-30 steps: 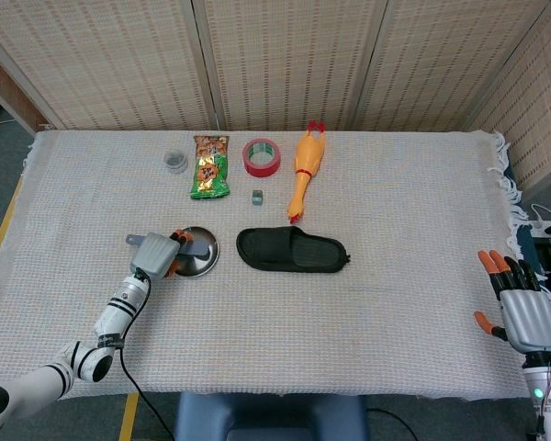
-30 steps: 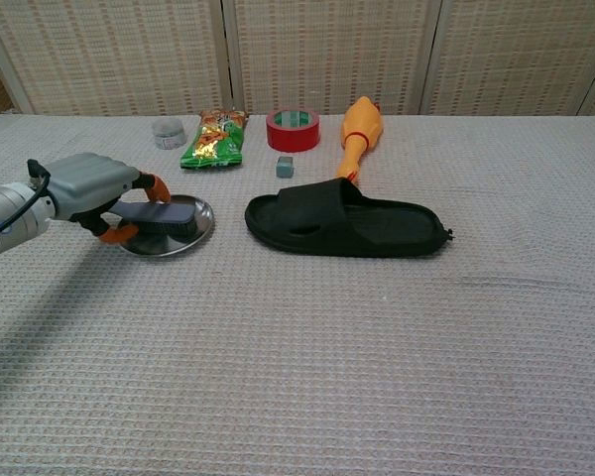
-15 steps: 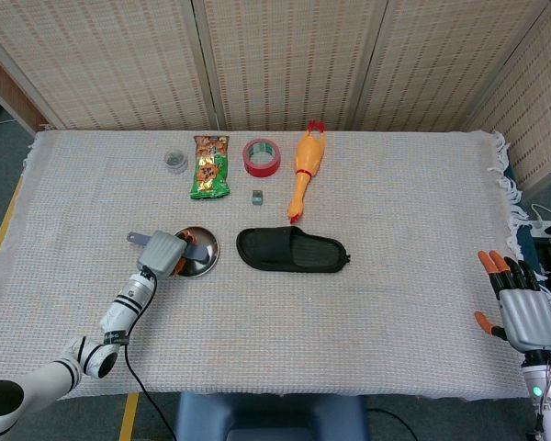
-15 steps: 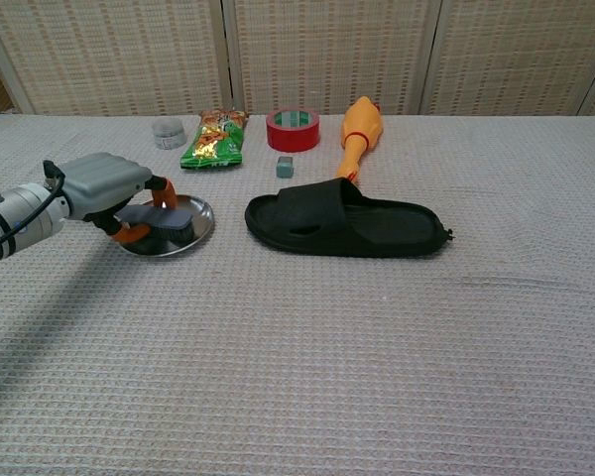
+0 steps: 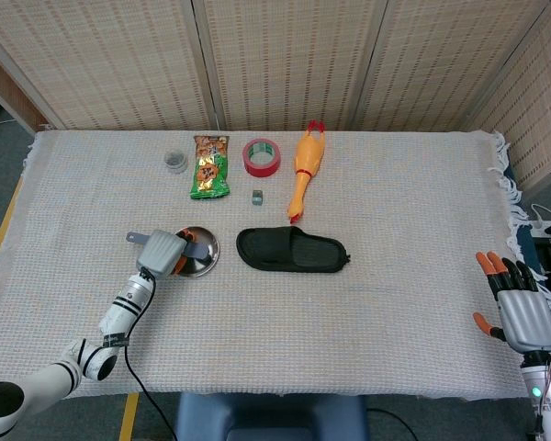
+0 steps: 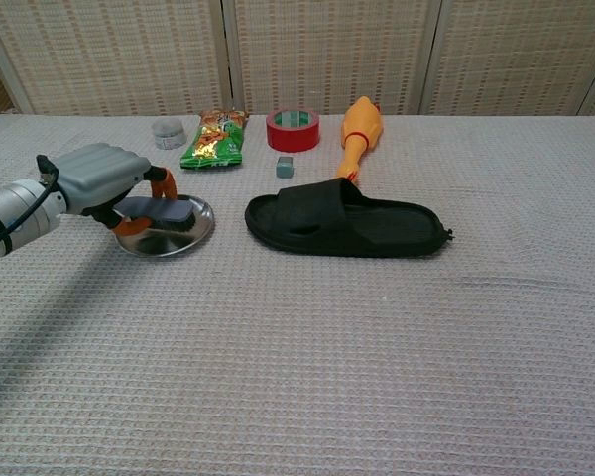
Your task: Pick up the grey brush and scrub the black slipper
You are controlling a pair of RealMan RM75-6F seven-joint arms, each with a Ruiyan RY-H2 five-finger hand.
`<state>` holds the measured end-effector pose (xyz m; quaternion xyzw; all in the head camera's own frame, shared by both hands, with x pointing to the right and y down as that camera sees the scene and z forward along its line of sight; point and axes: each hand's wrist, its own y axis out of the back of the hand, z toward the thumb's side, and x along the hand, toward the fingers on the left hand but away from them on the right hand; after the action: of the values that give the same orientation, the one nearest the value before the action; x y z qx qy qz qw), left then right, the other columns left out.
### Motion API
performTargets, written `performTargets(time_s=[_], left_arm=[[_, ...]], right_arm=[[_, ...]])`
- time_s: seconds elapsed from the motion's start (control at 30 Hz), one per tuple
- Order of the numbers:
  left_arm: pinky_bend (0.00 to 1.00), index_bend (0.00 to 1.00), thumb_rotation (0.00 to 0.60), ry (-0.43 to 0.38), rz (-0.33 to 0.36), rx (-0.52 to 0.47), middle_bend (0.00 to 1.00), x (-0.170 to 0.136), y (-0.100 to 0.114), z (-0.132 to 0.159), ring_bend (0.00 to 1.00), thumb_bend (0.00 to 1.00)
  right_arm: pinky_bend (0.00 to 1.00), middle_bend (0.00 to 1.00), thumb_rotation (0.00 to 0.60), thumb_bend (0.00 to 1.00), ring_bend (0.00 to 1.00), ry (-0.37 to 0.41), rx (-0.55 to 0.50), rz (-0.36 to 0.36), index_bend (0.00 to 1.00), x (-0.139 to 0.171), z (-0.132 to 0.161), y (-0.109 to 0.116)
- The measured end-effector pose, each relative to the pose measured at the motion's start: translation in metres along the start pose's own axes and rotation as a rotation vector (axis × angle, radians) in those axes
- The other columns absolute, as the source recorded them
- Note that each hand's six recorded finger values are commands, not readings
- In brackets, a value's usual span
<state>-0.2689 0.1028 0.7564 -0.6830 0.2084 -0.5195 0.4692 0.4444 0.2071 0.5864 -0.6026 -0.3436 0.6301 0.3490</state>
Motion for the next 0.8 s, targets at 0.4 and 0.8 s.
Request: performTargets(time_s=[0.4,0.8], left_arm=[[1.00,0.67,0.600,-0.045,0.072,-0.022,0.71,-0.008,0.021,0.030,0.82,0.57],[1.00,0.66,0.600,-0.034,0.069,-0.022,0.70,0.019,0.048,0.067,0.82,0.55]], right_arm=[[0.00,0.00,0.600,0.33,0.00,0.212,0.104,0.047,0.04,-0.049,0.044,-0.015],[0.00,0.00,0.600,0.43,0.00,0.447,0.243,0.208,0.10,-0.130,0.132,-0.060]])
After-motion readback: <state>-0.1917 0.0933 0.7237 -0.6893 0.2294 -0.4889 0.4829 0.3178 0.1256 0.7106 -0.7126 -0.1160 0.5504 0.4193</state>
